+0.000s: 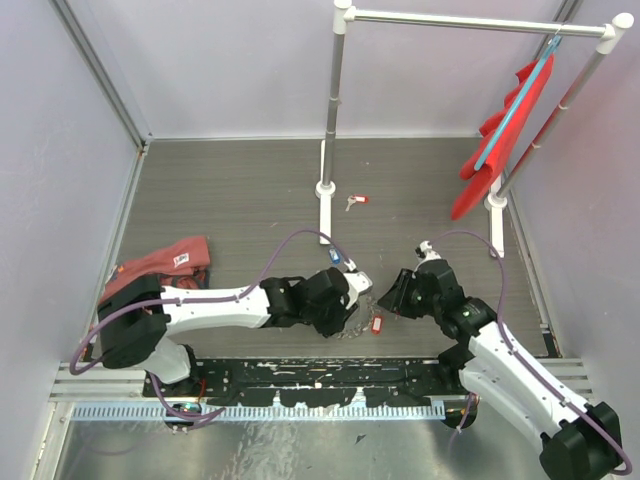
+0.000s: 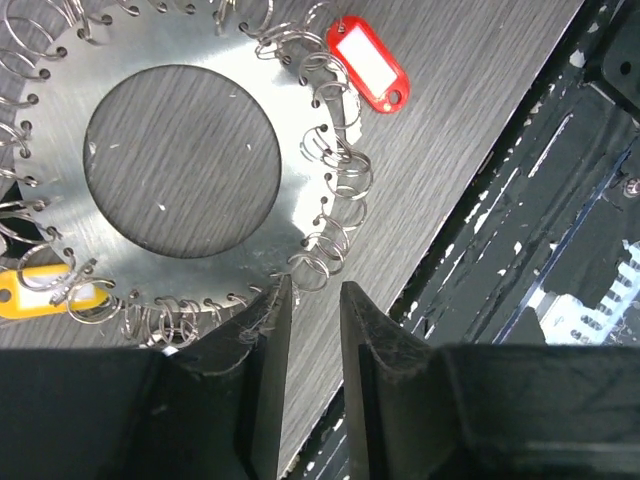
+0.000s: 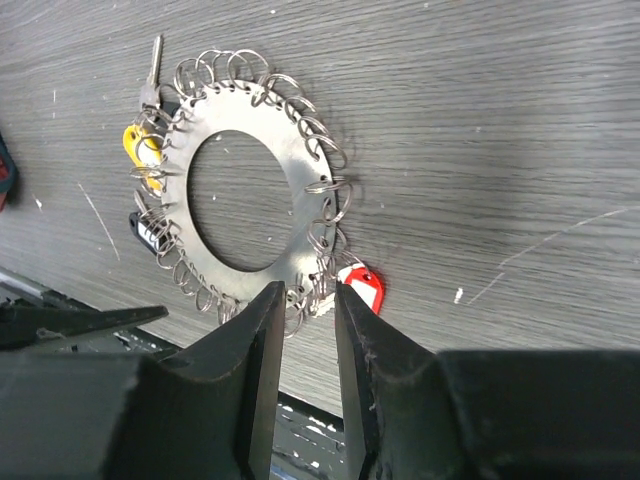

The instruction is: Put the keys on the keyring

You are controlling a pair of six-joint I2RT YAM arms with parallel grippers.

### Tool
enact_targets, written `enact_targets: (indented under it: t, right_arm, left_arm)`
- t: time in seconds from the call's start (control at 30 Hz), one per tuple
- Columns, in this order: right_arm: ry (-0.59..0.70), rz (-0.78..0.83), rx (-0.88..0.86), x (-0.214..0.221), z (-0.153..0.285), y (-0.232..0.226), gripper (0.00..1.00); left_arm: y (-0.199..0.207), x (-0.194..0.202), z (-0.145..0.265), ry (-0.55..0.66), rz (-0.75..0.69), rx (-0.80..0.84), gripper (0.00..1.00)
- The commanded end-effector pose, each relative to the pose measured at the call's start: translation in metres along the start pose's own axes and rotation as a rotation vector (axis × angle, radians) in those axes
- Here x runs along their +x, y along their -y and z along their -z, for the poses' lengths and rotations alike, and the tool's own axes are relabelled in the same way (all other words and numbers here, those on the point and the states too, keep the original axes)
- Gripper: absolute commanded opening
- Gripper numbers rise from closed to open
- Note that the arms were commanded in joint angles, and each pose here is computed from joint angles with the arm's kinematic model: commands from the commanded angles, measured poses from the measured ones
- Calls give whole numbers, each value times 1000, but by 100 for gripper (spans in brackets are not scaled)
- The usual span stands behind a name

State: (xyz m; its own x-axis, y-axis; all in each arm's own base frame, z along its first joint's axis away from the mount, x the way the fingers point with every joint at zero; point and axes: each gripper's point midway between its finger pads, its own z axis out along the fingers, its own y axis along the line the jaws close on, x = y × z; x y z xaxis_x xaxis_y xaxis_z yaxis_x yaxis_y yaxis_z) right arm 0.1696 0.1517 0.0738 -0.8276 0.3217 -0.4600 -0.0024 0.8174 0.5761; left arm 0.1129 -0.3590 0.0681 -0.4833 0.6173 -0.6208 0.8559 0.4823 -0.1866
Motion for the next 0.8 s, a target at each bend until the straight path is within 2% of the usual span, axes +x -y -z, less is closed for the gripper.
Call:
enact_targets:
  t: [0.0, 0.17, 0.33, 0.53, 0.77]
  right_arm:
    - [89, -46, 38, -19, 11, 0, 33]
    - [220, -99, 118, -45, 34, 4, 34]
    - [307, -131, 123, -59, 56, 2, 34]
    - [306, -135, 124, -57, 61, 3, 34]
    - [305, -131, 117, -56, 64, 2, 35]
  left_arm:
    - [11, -19, 0, 64, 19, -68, 34]
    - [16, -16, -9, 35, -1, -130, 34]
    - [15, -16, -17, -8, -21, -203, 36]
    - [12, -8, -19, -60, -61, -286, 40]
    - [20, -2, -22, -113, -111, -344, 41]
